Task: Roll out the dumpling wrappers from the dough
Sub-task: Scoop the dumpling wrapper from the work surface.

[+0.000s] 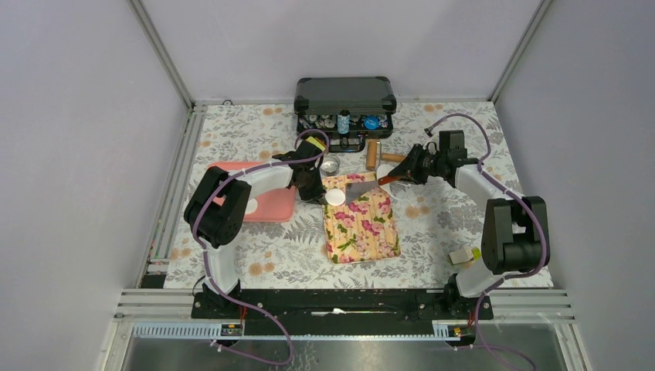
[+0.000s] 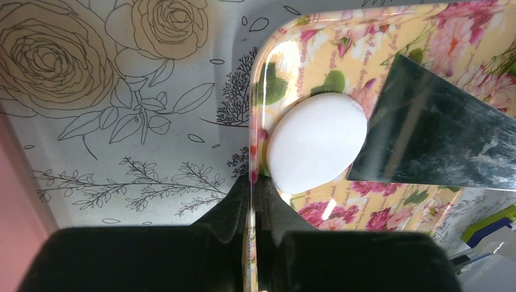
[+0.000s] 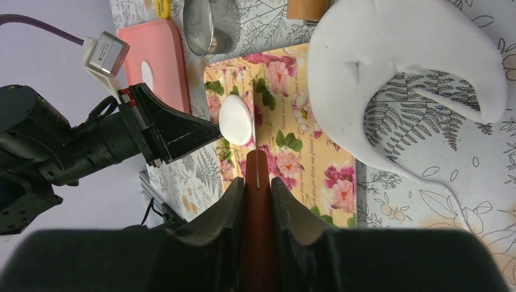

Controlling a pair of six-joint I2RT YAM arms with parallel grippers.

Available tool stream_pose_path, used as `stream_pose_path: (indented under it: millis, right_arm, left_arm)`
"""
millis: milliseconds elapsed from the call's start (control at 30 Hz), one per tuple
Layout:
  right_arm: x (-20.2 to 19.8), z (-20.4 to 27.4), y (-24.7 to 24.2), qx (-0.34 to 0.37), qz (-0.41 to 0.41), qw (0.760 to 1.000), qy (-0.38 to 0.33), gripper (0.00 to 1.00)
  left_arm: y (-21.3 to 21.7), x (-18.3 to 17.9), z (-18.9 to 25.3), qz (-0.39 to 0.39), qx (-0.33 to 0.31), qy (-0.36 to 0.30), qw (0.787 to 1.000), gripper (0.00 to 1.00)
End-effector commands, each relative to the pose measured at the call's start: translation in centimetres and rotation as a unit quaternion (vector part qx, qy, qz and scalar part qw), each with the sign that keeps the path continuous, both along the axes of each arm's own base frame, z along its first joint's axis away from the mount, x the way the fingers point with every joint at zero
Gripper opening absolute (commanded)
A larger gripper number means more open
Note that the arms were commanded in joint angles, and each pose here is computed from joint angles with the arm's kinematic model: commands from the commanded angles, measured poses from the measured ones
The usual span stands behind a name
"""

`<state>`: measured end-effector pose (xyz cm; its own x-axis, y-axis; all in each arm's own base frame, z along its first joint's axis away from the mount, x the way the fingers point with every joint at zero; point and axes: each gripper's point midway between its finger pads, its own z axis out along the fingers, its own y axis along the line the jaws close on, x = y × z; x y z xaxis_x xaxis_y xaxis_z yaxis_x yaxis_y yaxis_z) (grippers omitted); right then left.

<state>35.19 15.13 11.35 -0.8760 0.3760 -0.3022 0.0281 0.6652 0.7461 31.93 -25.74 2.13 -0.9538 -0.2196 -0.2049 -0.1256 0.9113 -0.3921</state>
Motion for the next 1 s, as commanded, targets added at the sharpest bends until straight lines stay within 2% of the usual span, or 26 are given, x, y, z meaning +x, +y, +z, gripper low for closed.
stream_pose_path:
  millis: [0,467,767,967]
  right_arm:
    - [-1.3,-3.6,-1.0,-0.021,0.004,0.999,0.044,0.00]
    - [-3.9,-4.8,-0.7,0.048,0.045,0.994,0.083,0.00]
    - [-4.2,-4.8,-0.4,0.058,0.063,0.994,0.071,0.00]
    - [-3.0,-4.8,0.0,0.079,0.050,0.995,0.036,0.00]
  left_arm:
    - [-0.2,0.9,1.4,-0.004,-0.008,-0.020,1.000,0.00]
    - [-0.1,0.9,1.0,-0.002,-0.007,-0.014,1.000,0.00]
    - [-0.1,1.0,1.1,-0.002,-0.007,-0.016,1.000,0.00]
    - [-0.2,0.9,1.0,-0.004,-0.008,-0.013,1.000,0.00]
